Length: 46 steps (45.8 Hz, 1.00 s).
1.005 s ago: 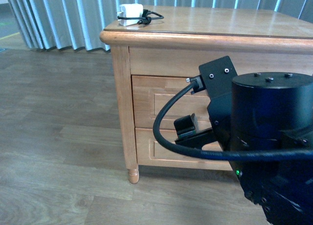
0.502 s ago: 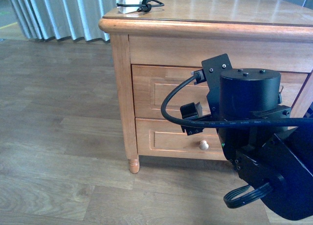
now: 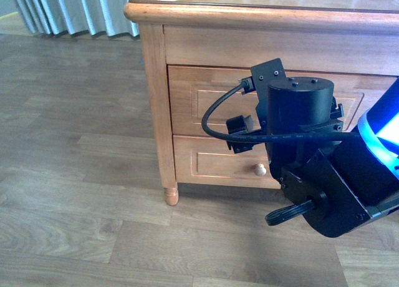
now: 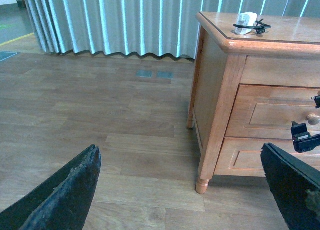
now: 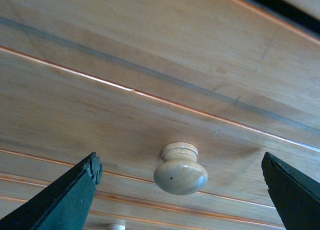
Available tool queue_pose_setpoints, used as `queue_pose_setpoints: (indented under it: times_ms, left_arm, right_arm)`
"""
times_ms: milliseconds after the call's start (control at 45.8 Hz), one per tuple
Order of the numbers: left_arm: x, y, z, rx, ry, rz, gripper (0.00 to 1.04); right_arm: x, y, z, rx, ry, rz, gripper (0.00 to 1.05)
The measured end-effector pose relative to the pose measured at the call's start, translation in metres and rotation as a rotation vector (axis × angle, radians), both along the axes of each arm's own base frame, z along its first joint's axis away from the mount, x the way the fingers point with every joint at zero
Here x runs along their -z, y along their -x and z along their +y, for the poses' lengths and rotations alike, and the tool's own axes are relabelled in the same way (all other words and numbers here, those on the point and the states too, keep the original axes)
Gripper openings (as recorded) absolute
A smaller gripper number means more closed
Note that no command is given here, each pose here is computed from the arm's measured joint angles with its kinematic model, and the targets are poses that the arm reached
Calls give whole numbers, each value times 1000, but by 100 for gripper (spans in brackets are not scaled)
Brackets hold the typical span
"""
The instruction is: Put charger into drawer
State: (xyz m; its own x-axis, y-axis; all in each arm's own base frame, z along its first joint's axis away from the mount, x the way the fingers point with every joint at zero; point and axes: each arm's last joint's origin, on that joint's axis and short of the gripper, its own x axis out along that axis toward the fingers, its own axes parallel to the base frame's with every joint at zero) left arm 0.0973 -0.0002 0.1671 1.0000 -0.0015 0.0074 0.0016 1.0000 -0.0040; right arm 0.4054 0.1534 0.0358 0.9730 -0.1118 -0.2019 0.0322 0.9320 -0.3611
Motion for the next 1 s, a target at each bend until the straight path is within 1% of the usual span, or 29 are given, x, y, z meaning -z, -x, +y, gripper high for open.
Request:
queue_pose_setpoints:
  times_ms: [481, 1005]
  left_arm:
    - [0, 0, 0, 0, 0, 0, 99]
    - [0, 0, 0, 0, 0, 0, 99]
  right_arm:
    - [6, -3, -5, 21, -5, 11, 96]
    - [-4, 0, 4, -7, -36, 0, 96]
